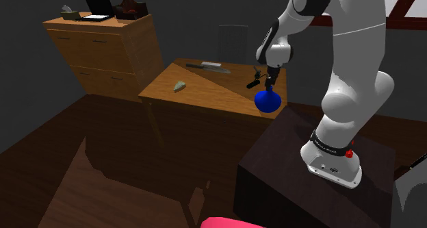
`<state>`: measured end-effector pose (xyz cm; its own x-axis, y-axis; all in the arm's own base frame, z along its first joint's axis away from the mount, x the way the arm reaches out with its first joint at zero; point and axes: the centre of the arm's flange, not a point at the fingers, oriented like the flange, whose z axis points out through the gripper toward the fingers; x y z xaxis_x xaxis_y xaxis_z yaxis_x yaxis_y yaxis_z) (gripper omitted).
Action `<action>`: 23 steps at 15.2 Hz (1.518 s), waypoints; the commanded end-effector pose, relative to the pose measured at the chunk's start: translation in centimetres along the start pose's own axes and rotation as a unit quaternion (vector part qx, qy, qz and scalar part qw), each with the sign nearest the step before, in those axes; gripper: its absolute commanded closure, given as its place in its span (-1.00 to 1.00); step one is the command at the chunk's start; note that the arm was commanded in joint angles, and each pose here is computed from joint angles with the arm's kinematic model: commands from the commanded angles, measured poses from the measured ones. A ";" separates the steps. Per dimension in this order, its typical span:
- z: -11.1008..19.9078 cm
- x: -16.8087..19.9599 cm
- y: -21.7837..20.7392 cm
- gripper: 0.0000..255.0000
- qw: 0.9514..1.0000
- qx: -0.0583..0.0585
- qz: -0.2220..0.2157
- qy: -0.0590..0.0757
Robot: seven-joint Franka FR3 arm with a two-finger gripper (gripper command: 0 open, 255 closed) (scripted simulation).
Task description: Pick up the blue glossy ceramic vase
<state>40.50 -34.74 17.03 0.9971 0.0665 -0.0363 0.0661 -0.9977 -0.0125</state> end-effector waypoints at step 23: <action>-5.9 -0.1 -0.1 1.00 1.000 0.000 0.000 0.000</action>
<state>40.69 -34.60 22.39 0.9971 0.0664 -0.0363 0.0660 -0.9977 -0.0125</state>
